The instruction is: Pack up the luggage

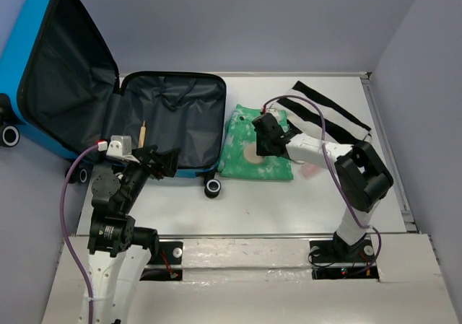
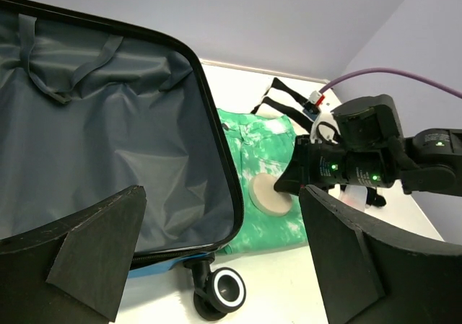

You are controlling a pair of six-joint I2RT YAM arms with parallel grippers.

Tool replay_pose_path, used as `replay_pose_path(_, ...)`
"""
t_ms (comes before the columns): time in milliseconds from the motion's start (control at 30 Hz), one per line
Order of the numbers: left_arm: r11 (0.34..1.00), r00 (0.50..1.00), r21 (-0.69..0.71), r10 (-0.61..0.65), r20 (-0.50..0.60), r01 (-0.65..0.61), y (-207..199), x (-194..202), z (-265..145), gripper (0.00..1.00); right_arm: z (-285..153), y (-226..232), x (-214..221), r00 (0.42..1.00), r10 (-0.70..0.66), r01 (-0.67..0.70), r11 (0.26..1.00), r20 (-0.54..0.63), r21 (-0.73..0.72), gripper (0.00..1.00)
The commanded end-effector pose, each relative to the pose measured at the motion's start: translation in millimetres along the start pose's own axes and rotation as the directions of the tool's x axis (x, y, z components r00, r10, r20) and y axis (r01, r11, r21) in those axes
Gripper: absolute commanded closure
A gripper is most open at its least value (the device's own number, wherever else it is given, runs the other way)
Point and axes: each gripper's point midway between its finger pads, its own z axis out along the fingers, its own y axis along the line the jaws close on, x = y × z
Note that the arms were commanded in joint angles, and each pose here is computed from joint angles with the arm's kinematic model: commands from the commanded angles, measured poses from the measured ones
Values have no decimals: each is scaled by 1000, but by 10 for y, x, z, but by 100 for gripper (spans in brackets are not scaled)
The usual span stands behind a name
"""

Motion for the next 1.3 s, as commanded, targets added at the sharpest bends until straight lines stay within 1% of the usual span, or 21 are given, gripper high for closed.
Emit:
replay_pose_path(0, 999, 999, 45, 4, 38, -5, -109, -114, -22, 1, -344, -68, -369, 992, 16, -16, 1000, 122, 2, 93)
replay_pose_path(200, 999, 999, 49, 2, 36, -4, -115, -108, -21, 1, -982, 426, -982, 965, 63, -4, 974, 254, -228, 93)
replay_pose_path(267, 999, 999, 47, 2, 36, -4, -112, -110, -17, 1, -1066, 822, -1078, 967, 74, 14, 938, 242, -346, 93)
replay_pose_path(300, 999, 999, 44, 2, 36, -4, -104, -110, -14, 1, -1324, 1190, -1294, 959, 88, 45, 893, 270, -448, 93)
replay_pose_path(367, 999, 999, 41, 0, 38, -2, -100, -112, -14, 1, -1284, 1601, -1329, 964, 70, 73, 858, 256, -508, 89)
replay_pose_path(400, 999, 999, 39, 2, 37, -3, -95, -110, -14, 1, -1326, 1786, -1371, 964, 64, 91, 836, 260, -541, 75)
replay_pose_path(433, 999, 999, 35, 1, 36, -2, -87, -107, -11, 1, -1506, 2014, -1494, 964, 60, 113, 787, 258, -606, 55)
replay_pose_path(467, 999, 999, 33, 1, 38, -2, -85, -111, -16, 1, -1460, 2069, -1477, 971, 48, 108, 784, 233, -612, 36)
replay_pose_path(500, 1000, 999, 30, 0, 36, -2, -80, -110, -12, 1, -1326, 2058, -1434, 976, 31, 101, 806, 213, -583, 11)
replay_pose_path(567, 999, 999, 32, 2, 36, -3, -82, -108, -15, 1, -1058, 1659, -1410, 975, 43, 63, 890, 219, -452, 6)
replay_pose_path(600, 999, 999, 39, 1, 36, -3, -94, -106, -17, 1, -1144, 1420, -1485, 966, 79, 31, 910, 246, -414, 6)
replay_pose_path(667, 999, 999, 49, 3, 39, -5, -115, -115, -26, 1, -810, 732, -1159, 974, 118, -58, 955, 194, -290, 6)
replay_pose_path(700, 999, 999, 52, 4, 42, -6, -121, -119, -30, 1, -996, 420, -1239, 949, 191, -128, 960, 249, -249, 7)
replay_pose_path(733, 998, 999, 58, 4, 44, -6, -136, -123, -40, 1, -768, -89, -879, 955, 210, -186, 974, 208, -128, 8)
replay_pose_path(767, 998, 999, 61, 4, 47, -7, -143, -128, -42, 1, -939, -150, -1020, 934, 242, -215, 968, 264, -127, 9)
replay_pose_path(800, 998, 999, 63, 5, 49, -8, -149, -132, -48, 1, -762, -644, -665, 932, 279, -285, 958, 231, -7, 10)
replay_pose_path(833, 998, 999, 68, 6, 51, -9, -160, -137, -54, 1, -880, -883, -645, 910, 316, -332, 943, 269, 17, 10)
replay_pose_path(867, 998, 999, 70, 5, 52, -8, -166, -139, -57, 1, -764, -1285, -332, 903, 357, -390, 915, 238, 104, 11)
replay_pose_path(1033, 997, 999, 74, 4, 47, -7, -173, -124, -54, 1, -797, -1891, 40, 854, 451, -505, 839, 259, 204, 9)
replay_pose_path(1133, 997, 999, 76, 4, 41, -7, -172, -110, -45, 1, -801, -2089, 87, 840, 466, -531, 810, 277, 248, 7)
replay_pose_path(1267, 997, 999, 80, 3, 41, -6, -179, -110, -45, 1, -629, -2109, 253, 842, 497, -538, 797, 211, 272, 6)
